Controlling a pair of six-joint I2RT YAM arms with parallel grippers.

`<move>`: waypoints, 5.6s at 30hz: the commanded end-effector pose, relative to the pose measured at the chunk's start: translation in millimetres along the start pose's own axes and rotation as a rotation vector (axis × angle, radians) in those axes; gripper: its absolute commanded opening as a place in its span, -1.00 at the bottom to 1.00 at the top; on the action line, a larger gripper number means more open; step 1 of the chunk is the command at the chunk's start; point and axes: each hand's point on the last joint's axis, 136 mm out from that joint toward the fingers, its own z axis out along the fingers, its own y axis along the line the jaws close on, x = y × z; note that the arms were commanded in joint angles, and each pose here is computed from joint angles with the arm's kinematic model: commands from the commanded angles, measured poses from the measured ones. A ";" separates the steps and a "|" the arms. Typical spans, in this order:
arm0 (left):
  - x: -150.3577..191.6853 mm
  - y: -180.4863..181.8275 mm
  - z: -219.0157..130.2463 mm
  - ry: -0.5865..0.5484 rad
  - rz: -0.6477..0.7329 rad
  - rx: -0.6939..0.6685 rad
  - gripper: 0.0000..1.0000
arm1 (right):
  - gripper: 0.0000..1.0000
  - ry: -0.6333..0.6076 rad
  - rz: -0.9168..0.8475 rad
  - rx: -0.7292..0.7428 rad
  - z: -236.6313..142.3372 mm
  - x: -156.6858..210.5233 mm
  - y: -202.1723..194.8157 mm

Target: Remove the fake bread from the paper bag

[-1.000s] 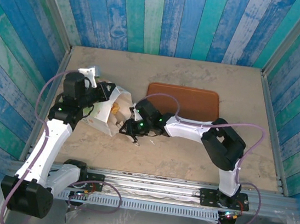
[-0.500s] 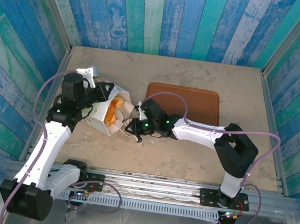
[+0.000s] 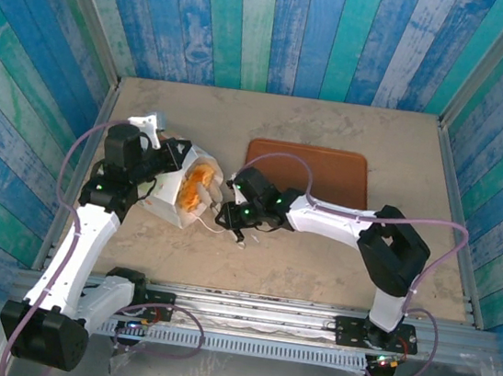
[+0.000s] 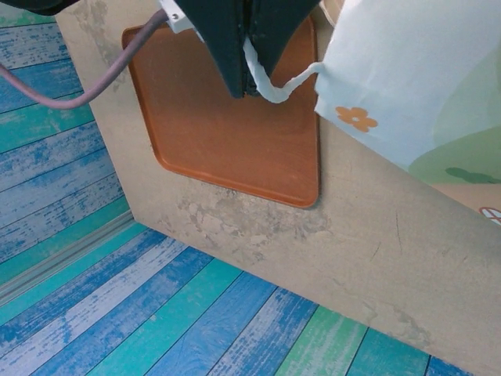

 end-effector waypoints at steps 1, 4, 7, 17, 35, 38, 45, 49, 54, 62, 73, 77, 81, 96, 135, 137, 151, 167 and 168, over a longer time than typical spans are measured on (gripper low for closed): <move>-6.6 -7.4 -2.2 -0.034 0.020 0.030 -1.00 | -0.12 -0.018 0.024 -0.120 6.9 -9.4 24.7; -5.5 -7.2 -2.3 -0.030 0.019 0.031 -1.00 | -0.05 -0.022 0.048 -0.155 10.7 -11.1 29.5; -4.9 -7.4 -2.7 -0.030 0.019 0.033 -1.00 | -0.04 -0.013 0.056 -0.177 13.7 -11.3 31.8; 0.3 -2.3 -0.9 -0.019 0.045 0.020 -1.00 | -0.42 -0.066 -0.016 -0.159 -15.9 -12.7 34.4; -8.0 -17.9 -1.1 -0.073 0.207 0.105 -1.00 | -0.41 -0.096 -0.153 0.129 -92.5 16.8 -15.8; -6.6 -16.9 -2.0 -0.079 0.230 0.104 -1.00 | -0.41 -0.149 -0.192 0.240 -122.7 14.3 -30.5; -4.8 -15.2 -4.0 -0.091 0.227 0.101 -1.00 | -0.38 -0.254 -0.160 0.613 -210.1 18.1 -101.8; -2.1 -12.5 -3.8 -0.081 0.219 0.092 -1.00 | -0.39 -0.184 0.015 0.811 -247.1 35.3 -166.5; -0.5 -12.0 -6.5 -0.081 0.222 0.087 -1.00 | -0.38 -0.039 0.053 0.990 -262.7 45.9 -202.3; 0.2 -10.3 -7.2 -0.080 0.210 0.092 -1.00 | -0.31 0.166 0.016 1.008 -226.9 37.7 -205.2; -7.4 6.0 -8.4 -0.096 0.142 0.098 -1.00 | -0.06 0.111 -0.028 0.787 -200.3 21.2 -164.4; -7.0 7.3 -7.5 -0.091 0.135 0.102 -1.00 | -0.03 0.058 -0.029 0.720 -206.2 14.5 -151.6; -6.5 7.9 -7.8 -0.090 0.134 0.102 -1.00 | -0.01 0.021 -0.007 0.718 -220.7 11.8 -156.9; -6.7 6.7 -10.1 -0.093 0.132 0.115 -1.00 | 0.34 0.162 0.011 0.733 -225.8 33.3 -196.2; -7.2 7.2 -12.0 -0.099 0.126 0.122 -1.00 | -0.13 0.118 0.082 0.693 -221.7 16.9 -200.6; -7.2 7.2 -12.0 -0.099 0.125 0.122 -0.99 | -0.16 0.060 0.141 0.691 -229.6 8.6 -207.4; -6.9 8.6 -11.5 -0.098 0.117 0.118 -0.99 | -0.09 -0.084 0.561 0.706 -235.9 -16.0 -258.7; -7.4 8.5 -13.4 -0.103 0.124 0.111 -0.98 | -0.01 -0.111 0.549 0.742 -237.7 -33.1 -272.8; -7.3 8.8 -13.4 -0.103 0.123 0.110 -0.98 | -0.01 -0.106 0.542 0.743 -236.7 -33.4 -273.5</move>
